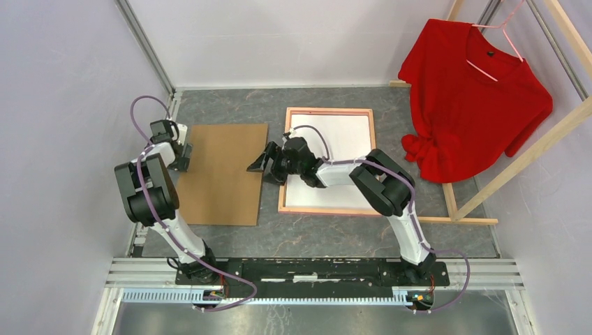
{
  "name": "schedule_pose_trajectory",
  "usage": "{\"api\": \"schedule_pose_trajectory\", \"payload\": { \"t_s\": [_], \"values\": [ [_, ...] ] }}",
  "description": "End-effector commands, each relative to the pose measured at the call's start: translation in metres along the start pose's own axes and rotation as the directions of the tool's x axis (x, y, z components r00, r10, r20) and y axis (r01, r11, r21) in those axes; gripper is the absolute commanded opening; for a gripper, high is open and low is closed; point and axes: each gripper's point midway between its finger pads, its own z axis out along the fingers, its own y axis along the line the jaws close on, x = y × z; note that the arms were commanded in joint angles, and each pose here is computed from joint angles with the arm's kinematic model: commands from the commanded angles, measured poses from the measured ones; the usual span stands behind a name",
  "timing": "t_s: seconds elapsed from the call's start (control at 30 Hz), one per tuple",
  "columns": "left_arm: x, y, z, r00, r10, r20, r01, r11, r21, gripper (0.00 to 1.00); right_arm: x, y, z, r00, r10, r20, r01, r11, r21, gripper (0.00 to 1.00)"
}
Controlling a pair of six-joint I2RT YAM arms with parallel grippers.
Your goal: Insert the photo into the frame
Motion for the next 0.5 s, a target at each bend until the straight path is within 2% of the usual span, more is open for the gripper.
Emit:
{"api": "schedule_pose_trajectory", "payload": {
  "t_s": [0.0,0.17,0.47],
  "values": [
    [0.06,-0.112,-0.015,0.978,0.117,-0.176,-0.04,0.921,0.388,0.92,0.003,0.138,-0.054,0.999,-0.037,0.032,0.047,0.893,-0.447,0.86],
    [0.035,-0.111,-0.029,0.984,0.149,-0.096,-0.112,0.941,0.321,0.92,-0.002,0.121,-0.067,0.998,-0.008,0.056,0.031,0.907,-0.421,0.85],
    [0.025,-0.14,-0.033,0.973,0.212,-0.092,-0.168,0.922,0.35,0.92,-0.017,0.084,-0.09,0.991,0.016,0.132,0.024,0.955,-0.297,0.84]
  ]
}}
